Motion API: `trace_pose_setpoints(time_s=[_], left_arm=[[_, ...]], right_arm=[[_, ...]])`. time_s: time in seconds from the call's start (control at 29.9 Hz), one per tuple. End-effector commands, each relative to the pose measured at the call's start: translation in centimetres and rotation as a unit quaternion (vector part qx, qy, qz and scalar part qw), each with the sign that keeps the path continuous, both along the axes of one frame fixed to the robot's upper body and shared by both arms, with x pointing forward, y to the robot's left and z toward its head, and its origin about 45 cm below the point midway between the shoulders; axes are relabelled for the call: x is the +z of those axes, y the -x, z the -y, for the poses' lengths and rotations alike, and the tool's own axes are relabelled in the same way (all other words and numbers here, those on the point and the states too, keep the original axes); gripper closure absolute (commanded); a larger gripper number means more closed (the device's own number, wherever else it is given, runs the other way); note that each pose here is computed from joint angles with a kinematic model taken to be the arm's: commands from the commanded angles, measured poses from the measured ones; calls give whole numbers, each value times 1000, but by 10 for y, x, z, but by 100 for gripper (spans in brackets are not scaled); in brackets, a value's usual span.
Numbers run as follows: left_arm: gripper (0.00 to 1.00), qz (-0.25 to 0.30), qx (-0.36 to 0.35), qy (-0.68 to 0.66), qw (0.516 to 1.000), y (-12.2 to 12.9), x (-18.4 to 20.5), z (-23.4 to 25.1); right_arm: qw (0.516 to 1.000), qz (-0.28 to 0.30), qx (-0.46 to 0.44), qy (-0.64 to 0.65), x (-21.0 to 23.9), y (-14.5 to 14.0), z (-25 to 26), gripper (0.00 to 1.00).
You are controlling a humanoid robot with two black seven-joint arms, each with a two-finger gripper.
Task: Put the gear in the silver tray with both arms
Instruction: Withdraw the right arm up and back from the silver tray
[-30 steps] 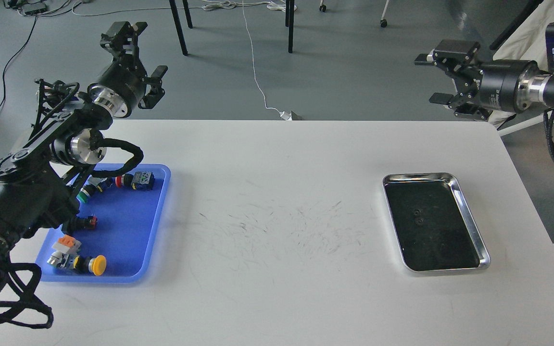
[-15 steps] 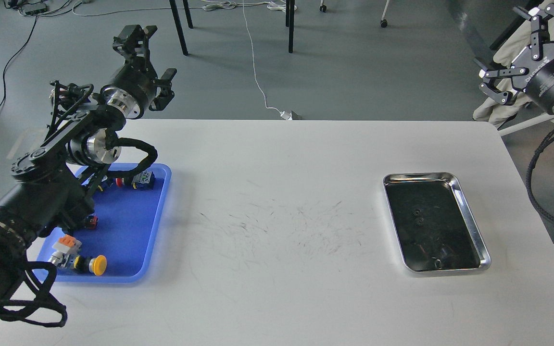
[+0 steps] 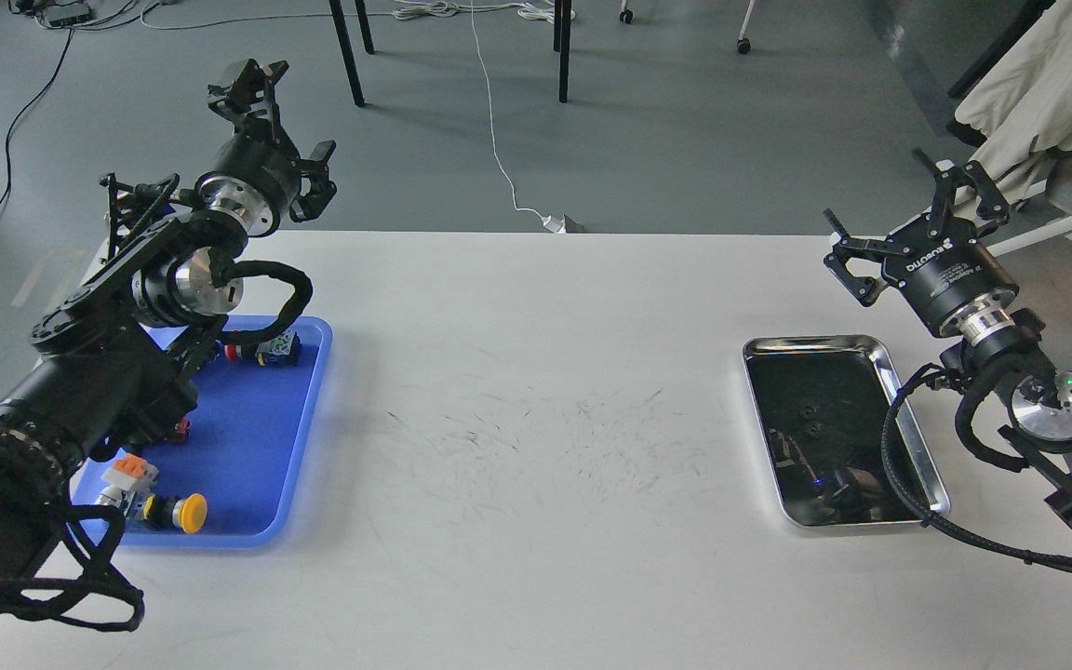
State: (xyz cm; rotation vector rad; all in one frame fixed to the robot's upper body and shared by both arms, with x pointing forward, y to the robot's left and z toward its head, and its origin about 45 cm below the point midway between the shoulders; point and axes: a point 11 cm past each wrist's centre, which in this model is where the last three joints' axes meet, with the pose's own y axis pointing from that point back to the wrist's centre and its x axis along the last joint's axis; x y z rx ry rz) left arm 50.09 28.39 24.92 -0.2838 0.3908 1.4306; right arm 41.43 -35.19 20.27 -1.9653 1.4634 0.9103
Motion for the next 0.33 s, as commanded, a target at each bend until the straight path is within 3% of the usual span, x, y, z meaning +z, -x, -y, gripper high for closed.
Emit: trace_pose_setpoints(time_s=[0.0, 0.3], left_arm=[[2, 9, 9, 8, 1000, 0, 3, -6], [2, 37, 19, 0, 999, 3, 4, -6]], right_arm=[[1000, -1, 2, 1, 0, 0, -1, 1], [1000, 7, 2, 2, 6, -4, 0, 1]])
